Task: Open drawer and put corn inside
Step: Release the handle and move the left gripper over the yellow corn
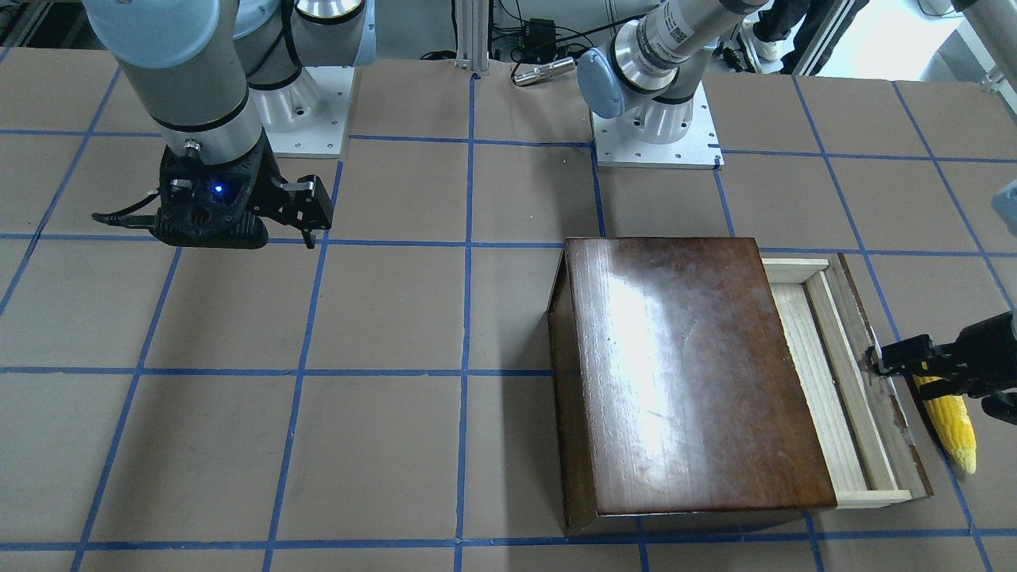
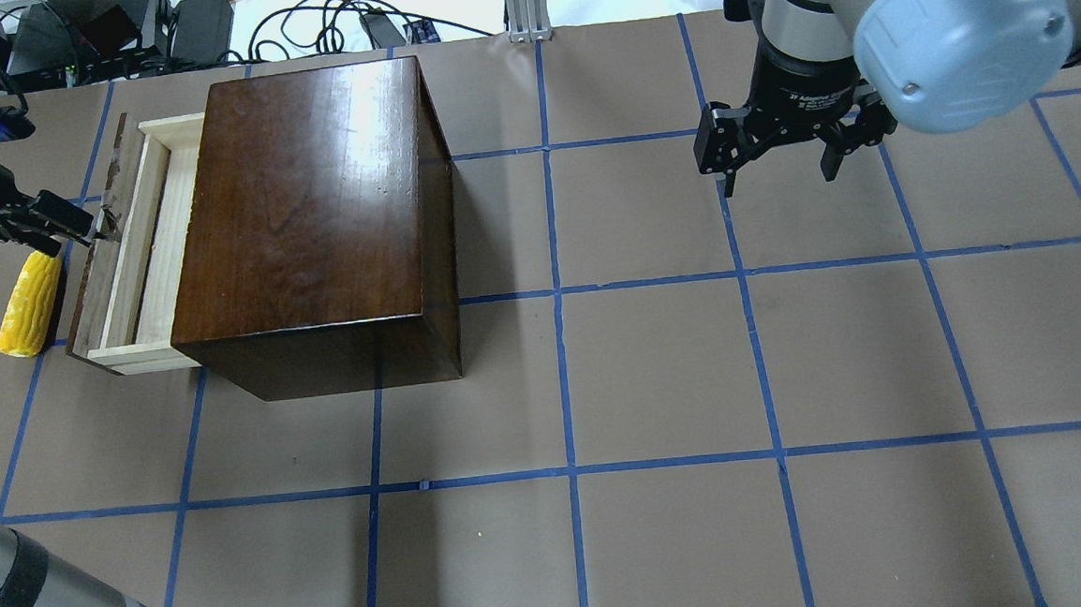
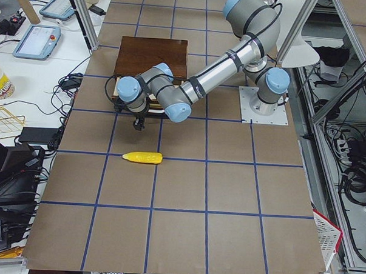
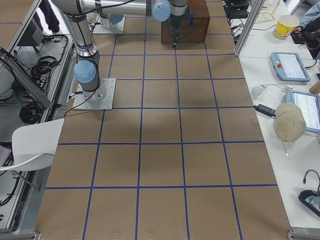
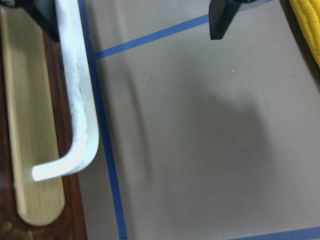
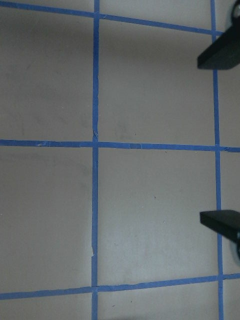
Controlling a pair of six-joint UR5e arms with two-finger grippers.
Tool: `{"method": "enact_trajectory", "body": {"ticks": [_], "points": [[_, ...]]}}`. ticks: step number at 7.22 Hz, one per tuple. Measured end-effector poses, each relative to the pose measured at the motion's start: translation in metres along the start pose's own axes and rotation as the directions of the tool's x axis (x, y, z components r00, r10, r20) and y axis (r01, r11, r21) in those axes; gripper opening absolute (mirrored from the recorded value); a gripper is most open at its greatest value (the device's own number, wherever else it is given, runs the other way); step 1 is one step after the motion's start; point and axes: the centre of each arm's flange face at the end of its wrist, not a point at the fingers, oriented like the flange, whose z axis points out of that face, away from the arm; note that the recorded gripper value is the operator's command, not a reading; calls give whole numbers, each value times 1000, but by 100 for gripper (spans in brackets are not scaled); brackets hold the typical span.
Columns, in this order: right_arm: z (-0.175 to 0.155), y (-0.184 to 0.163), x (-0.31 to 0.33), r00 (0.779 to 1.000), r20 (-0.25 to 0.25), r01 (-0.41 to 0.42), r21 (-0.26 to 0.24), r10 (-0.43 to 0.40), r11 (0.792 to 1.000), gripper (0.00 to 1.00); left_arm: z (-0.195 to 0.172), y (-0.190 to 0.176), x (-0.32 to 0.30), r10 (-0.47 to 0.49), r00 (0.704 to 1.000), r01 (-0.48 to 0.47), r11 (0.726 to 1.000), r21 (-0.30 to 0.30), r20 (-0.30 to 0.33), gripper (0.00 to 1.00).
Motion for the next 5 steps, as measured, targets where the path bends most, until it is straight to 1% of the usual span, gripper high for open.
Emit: {"method": "enact_trajectory", "body": {"ticks": [2, 3, 5], "points": [[0, 0, 0, 1000, 0, 0, 0, 0, 1000, 100, -16, 4, 4, -1, 1000, 1, 1000, 3, 23, 100], [0, 0, 0, 1000, 0, 0, 0, 0, 1000, 100, -31, 10, -1, -11, 999, 11, 1000, 7, 49, 100], [0, 0, 0, 1000, -1, 1, 1, -1, 1000, 100, -75, 25, -28, -57, 992, 53, 998, 33, 112, 100]]}}
